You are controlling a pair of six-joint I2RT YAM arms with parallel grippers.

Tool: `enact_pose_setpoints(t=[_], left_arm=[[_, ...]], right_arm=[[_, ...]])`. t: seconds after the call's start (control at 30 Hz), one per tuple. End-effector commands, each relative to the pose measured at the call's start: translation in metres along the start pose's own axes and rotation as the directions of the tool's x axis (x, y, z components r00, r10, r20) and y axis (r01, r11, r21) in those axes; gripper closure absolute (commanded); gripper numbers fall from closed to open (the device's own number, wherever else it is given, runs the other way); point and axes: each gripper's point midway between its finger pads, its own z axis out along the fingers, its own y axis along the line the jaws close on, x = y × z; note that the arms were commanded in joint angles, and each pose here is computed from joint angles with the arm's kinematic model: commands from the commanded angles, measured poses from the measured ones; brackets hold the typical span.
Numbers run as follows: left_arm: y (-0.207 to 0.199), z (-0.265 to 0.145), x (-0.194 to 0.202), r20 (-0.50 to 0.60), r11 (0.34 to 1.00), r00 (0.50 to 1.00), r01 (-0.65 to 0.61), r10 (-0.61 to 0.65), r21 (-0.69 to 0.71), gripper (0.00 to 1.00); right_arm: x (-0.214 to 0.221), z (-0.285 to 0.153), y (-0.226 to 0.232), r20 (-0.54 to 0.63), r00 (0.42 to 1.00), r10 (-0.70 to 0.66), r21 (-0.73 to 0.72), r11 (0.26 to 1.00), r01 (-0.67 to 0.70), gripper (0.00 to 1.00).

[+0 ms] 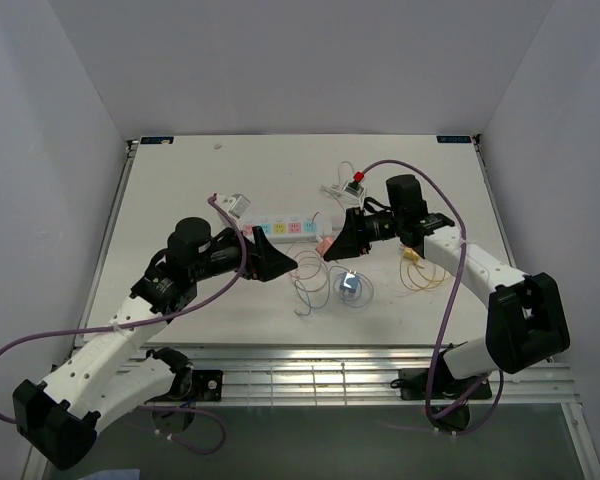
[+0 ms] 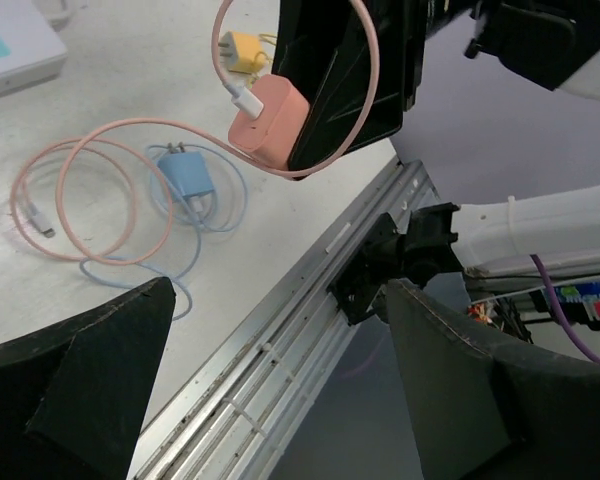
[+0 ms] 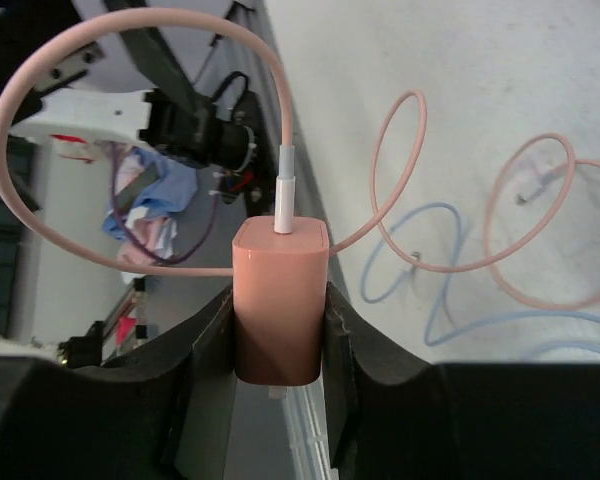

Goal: Insert the plug

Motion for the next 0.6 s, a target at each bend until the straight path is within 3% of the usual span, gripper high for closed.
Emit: enact_pose_setpoints(t=[0.0,0.13,0.33,0.47,0.57], left_arm=[[0.004,-0.009,-0.026,0.082,0.994,0.996,-0.008,0.017,-0.105,0.02],[-0.005,-0.007,-0.022,0.048,0.998,0.999,0.001,0.001,-0.057,0.02],[-0.011,0.002,-0.020,0.025,0.996,0.996,0.087,-0.087,-0.013,0.02],[-0.014,0.013,-0.023,0.040,0.985,0.984,0.172,-0.172,0.012,0.02],[-0.017,0.021,-0.026,0.062,0.978,0.976,0.210,-0.210,0.010,0.02]], right_arm=[[0.002,-0.005,-0.026,-0.056,0.997,-0.060,0.219,0.973,0.071,0.92],[0.005,-0.009,-0.048,-0.078,0.991,-0.106,0.355,0.926,0.127,0.92],[-0.017,-0.022,-0.064,-0.075,0.947,-0.313,0.577,0.761,0.297,0.92],[-0.046,-0.030,-0.052,-0.019,0.864,-0.503,0.699,0.612,0.371,0.92],[-0.052,-0.033,-0.042,-0.045,0.790,-0.612,0.744,0.507,0.435,0.92]])
